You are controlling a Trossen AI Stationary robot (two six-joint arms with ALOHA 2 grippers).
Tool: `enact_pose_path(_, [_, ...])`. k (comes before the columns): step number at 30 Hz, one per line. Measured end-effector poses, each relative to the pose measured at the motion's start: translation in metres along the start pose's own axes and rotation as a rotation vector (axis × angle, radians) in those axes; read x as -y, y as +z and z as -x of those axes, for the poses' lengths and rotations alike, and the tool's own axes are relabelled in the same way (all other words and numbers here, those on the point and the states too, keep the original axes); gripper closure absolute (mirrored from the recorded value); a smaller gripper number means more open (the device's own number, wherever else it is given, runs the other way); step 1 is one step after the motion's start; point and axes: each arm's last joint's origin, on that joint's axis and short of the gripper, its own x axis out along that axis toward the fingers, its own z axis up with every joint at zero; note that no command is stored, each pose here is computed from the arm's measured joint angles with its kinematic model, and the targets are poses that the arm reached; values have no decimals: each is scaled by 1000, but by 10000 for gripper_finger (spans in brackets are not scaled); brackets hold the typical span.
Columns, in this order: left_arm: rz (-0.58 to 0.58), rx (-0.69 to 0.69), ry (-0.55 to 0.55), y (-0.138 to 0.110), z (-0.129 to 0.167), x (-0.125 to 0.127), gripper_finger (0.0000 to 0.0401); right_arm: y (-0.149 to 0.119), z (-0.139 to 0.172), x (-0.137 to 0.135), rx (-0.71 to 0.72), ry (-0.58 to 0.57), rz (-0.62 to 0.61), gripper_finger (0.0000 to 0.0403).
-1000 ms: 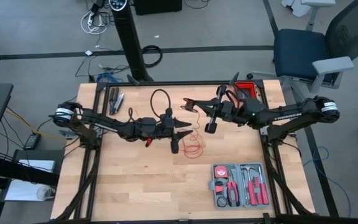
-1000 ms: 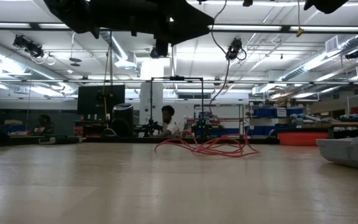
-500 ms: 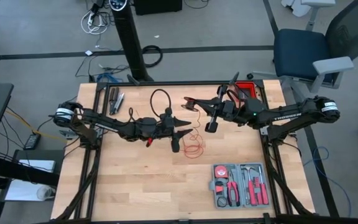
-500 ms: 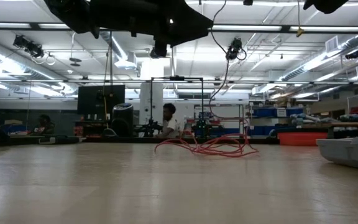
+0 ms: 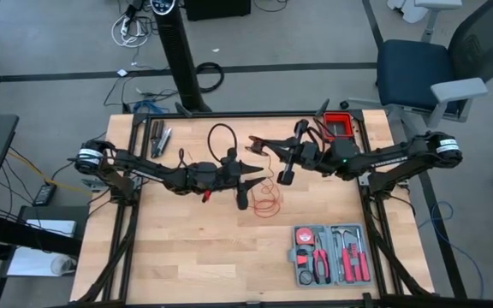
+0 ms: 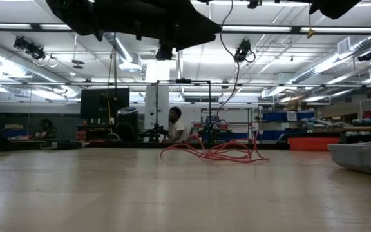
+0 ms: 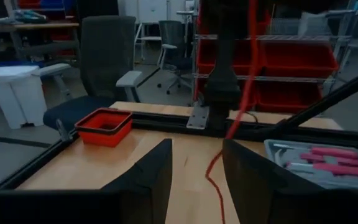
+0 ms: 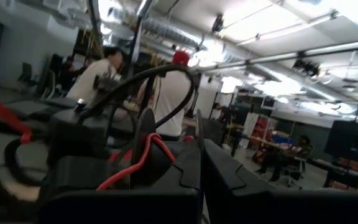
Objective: Coil cords
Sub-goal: Coil the wire
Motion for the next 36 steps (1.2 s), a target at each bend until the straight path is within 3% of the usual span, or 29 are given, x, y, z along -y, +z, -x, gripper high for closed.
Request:
enact_pose_path(9, [-1, -10, -84, -2, 0, 3, 256, 2, 0, -1, 31, 24, 30, 401])
enact_pose_path(12, [-1, -9, -58, -2, 0, 2, 265, 2, 0, 0, 34, 23, 5, 401])
enact_pose_path(14, [-1, -10, -42, -3, -1, 1, 291, 2, 0, 0, 34, 25, -23, 401])
enact_pose_path(17, [25, -20, -32, -5, -2, 0, 368, 2, 0, -1, 32, 28, -46, 401])
enact_pose_path(20, [46, -31, -8, -8, -3, -1, 393, 3, 0, -3, 32, 38, -64, 401])
enact_pose_path(29, [6, -139, 86, -14, 1, -5, 400, 8, 12, -19, -77, 86, 6, 402])
enact_pose_path(36, [-44, -215, 253, -18, 6, -12, 400, 17, 24, -23, -135, 131, 24, 402])
